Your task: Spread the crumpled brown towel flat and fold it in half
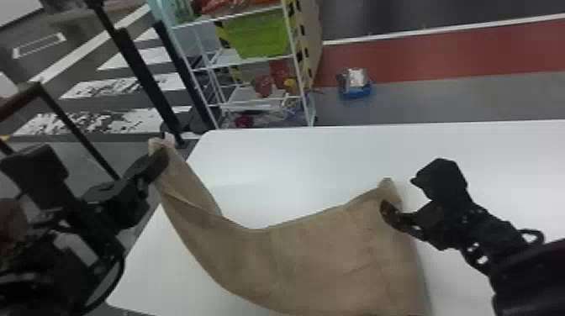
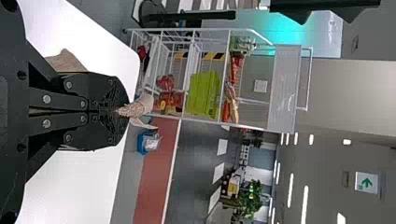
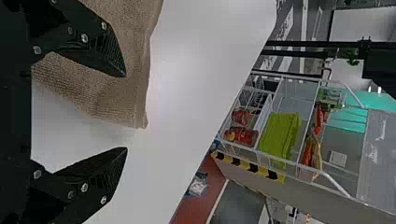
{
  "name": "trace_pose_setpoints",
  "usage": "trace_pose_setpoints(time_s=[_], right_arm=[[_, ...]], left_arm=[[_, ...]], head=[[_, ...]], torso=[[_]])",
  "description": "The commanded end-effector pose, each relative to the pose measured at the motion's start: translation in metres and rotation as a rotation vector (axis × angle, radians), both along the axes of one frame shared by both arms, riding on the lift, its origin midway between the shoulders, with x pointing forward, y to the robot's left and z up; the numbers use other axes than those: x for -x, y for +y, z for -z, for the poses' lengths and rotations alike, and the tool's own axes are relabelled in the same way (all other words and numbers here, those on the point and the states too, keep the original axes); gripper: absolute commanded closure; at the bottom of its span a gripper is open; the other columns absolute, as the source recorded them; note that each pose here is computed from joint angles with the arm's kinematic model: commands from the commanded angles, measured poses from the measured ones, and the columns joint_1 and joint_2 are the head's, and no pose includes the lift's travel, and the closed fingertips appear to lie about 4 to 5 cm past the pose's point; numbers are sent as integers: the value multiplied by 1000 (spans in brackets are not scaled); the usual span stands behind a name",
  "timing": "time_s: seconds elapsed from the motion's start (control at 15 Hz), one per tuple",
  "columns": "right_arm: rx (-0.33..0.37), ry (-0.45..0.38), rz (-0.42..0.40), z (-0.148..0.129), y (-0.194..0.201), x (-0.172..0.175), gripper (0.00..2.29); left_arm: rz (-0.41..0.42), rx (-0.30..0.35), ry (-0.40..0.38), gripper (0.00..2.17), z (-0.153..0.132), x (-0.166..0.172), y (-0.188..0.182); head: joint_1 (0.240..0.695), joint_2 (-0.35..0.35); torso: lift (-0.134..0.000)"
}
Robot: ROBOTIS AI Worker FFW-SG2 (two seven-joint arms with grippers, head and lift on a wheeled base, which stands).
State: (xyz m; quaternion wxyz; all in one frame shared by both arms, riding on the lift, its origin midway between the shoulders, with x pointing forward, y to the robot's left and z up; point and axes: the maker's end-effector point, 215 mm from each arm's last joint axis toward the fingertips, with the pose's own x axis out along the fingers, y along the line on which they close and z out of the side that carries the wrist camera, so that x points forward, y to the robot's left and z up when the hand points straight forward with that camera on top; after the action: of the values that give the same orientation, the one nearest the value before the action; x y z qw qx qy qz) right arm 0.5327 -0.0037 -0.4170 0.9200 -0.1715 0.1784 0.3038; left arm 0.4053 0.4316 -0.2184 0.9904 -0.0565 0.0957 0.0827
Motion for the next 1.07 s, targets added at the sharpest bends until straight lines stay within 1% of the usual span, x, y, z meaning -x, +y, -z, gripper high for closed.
trace_pose_setpoints(time_s=[0.0, 0.2, 0.33, 0.4, 0.53, 0.6, 0.67, 0.73, 0.8, 0.93, 1.0], right_arm=[[-9, 22, -3, 2, 0, -12, 144], [-17, 85, -8, 11, 5, -25, 205], [-16, 139, -10, 21, 3, -26, 218], [-13, 156, -9, 25, 1, -26, 346], [8, 221, -5, 40, -5, -25, 545], [5, 242, -11, 45, -5, -23, 731], [0, 253, -16, 45, -5, -23, 977], [-4, 267, -24, 45, -3, -23, 1332], [-7, 273, -29, 46, -2, -22, 1538], [-15, 278, -35, 49, 0, -18, 1872], [-23, 274, -37, 49, 1, -15, 1956]], left_arm=[[-4, 2, 5, 1443, 3, 1, 2], [-3, -1, 6, 1443, 3, 0, 1], [-4, 1, 10, 1443, 5, 0, 2], [2, 6, 5, 1443, 5, -4, -1], [5, 11, 8, 1443, 8, -7, -2], [6, 11, 9, 1443, 8, -7, -2], [4, 10, 9, 1443, 8, -7, -2], [4, 12, 11, 1443, 9, -7, -1], [3, 14, 13, 1447, 10, -7, -1], [1, 15, 16, 1443, 12, -7, 0], [3, 15, 16, 1443, 12, -7, 0]], head=[[695, 350], [695, 350], [695, 350], [695, 350], [695, 350], [695, 350], [695, 350], [695, 350], [695, 350], [695, 350], [695, 350]], torso=[[-124], [-124], [-124], [-124], [-124], [-124], [-124], [-124], [-124], [-124], [-124]])
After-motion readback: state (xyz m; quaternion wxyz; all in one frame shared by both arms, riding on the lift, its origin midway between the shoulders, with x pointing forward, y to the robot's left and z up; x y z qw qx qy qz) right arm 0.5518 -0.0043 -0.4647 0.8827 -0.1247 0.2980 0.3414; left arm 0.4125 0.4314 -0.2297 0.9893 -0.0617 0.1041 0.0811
